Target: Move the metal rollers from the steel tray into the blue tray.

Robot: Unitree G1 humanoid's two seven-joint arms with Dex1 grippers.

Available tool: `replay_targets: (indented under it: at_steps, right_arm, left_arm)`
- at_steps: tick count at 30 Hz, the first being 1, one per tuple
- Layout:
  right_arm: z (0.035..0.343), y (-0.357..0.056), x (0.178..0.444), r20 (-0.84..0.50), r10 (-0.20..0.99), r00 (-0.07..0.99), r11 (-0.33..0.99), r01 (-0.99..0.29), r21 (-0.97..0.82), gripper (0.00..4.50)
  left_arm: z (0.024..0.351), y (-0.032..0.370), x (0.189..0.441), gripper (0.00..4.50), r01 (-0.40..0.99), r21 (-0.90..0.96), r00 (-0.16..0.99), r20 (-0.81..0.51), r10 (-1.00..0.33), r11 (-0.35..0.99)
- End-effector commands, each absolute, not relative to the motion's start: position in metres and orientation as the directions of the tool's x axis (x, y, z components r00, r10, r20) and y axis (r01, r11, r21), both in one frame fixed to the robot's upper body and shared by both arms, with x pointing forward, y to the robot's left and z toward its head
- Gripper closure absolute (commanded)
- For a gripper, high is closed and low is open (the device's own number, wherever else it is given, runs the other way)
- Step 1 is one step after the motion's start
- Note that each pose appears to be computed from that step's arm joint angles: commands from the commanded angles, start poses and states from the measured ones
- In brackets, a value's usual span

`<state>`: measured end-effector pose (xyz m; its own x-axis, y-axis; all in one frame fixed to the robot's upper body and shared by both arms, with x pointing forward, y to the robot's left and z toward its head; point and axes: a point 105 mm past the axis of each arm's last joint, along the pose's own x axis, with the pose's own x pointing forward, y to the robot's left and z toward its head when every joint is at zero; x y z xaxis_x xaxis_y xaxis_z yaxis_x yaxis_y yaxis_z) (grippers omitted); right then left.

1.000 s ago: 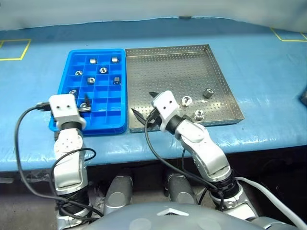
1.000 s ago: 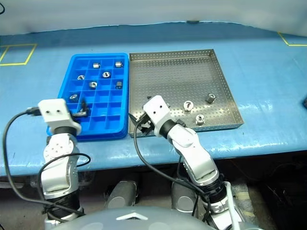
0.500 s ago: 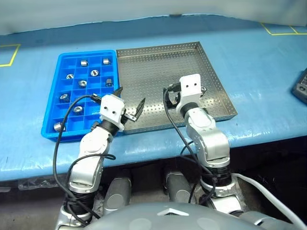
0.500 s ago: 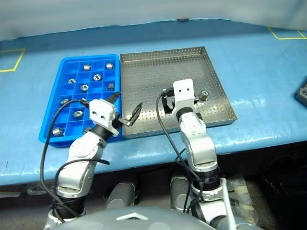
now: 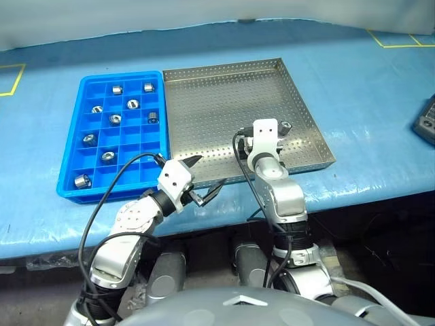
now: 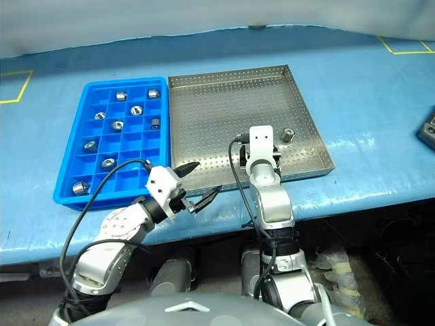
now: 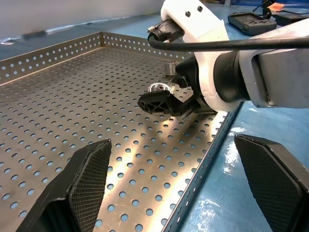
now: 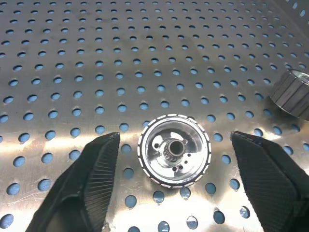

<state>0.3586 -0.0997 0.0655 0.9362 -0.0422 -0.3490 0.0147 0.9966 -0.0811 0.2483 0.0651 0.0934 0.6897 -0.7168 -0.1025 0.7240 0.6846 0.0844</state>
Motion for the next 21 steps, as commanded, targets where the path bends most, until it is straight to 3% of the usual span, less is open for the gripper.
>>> replay_targets:
  at_steps: [1, 4, 8, 14, 21]
  right_arm:
    - [0.079, -0.091, 0.362, -0.301, -0.011, 0.954, 0.998, -0.009, -0.064, 1.86]
    - [0.089, -0.083, 0.361, -0.281, 0.025, 0.959, 0.998, -0.042, -0.056, 2.80]
    - [0.115, -0.064, 0.362, -0.219, 0.108, 0.970, 0.992, -0.121, -0.047, 2.82]
    - [0.176, 0.004, 0.366, -0.058, 0.370, 0.927, 0.925, -0.373, -0.065, 2.82]
    - [0.183, 0.080, 0.356, -0.035, 0.623, 0.781, 0.770, -0.621, -0.147, 2.82]
  left_arm:
    - [0.109, 0.059, 0.244, 0.00, 0.729, 0.111, 0.682, -0.047, -0.730, 0.675]
    - [0.113, 0.061, 0.246, 0.00, 0.705, 0.113, 0.707, -0.027, -0.707, 0.700]
    - [0.119, 0.071, 0.255, 0.00, 0.617, 0.105, 0.783, 0.010, -0.621, 0.780]
    - [0.136, 0.119, 0.276, 0.00, 0.253, 0.042, 0.959, 0.122, -0.256, 0.967]
    - [0.124, 0.165, 0.261, 0.00, -0.037, 0.094, 0.993, 0.112, 0.027, 0.995]
